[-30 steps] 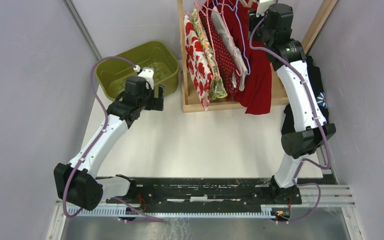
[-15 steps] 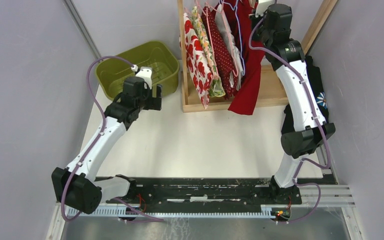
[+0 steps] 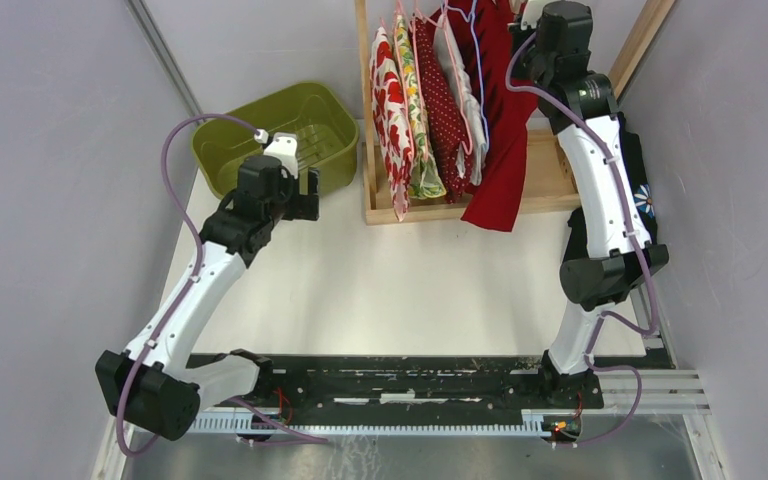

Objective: Remove the skirt from the hanger
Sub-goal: Pick up the hanger from the clothesline.

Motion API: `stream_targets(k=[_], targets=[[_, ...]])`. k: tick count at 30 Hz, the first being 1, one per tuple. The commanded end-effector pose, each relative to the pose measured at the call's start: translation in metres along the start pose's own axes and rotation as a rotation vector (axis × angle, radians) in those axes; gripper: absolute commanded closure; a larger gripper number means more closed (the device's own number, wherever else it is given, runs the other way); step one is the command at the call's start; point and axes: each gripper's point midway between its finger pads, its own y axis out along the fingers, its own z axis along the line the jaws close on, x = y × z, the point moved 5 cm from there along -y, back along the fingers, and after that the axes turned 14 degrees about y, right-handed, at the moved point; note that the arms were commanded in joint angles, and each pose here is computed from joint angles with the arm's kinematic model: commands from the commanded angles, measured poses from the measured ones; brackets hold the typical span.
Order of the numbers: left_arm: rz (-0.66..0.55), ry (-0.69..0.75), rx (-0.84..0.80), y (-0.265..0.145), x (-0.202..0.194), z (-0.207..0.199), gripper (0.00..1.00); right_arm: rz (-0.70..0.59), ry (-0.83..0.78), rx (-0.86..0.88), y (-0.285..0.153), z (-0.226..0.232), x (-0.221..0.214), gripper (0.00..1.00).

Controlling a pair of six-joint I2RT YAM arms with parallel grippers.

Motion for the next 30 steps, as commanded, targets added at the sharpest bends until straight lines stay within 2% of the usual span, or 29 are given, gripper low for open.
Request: stream_targets(k=[1, 6, 15, 23, 28, 29, 30], targets=[[-0.033, 0.02, 0.026, -0.009, 0.004, 0.007, 0.0, 0.112, 0.024, -0.071, -0.004, -0.016, -0.021, 0.99], [-0.033, 0.026, 0.028, -0.011, 0.002, 0.007, 0.0, 0.129, 0.041, -0.057, -0.02, -0.014, -0.016, 0.99], [-0.039, 0.028, 0.026, -0.011, -0.003, 0.006, 0.0, 0.023, 0.052, -0.02, -0.047, -0.005, 0.023, 0.99], [-0.04, 0.033, 0.046, -0.015, -0.004, 0.009, 0.0, 0.121, 0.05, -0.023, -0.036, -0.005, -0.004, 0.99], [-0.04, 0.02, 0.039, -0.016, -0.006, 0.008, 0.0, 0.12, 0.05, -0.06, -0.03, -0.009, -0.006, 0.99], [-0.04, 0.018, 0.038, -0.016, -0.006, 0.007, 0.0, 0.119, 0.054, -0.06, -0.029, -0.008, -0.006, 0.97], [-0.04, 0.017, 0.037, -0.016, -0.006, 0.007, 0.0, 0.12, 0.057, -0.062, -0.028, -0.008, -0.006, 0.89]])
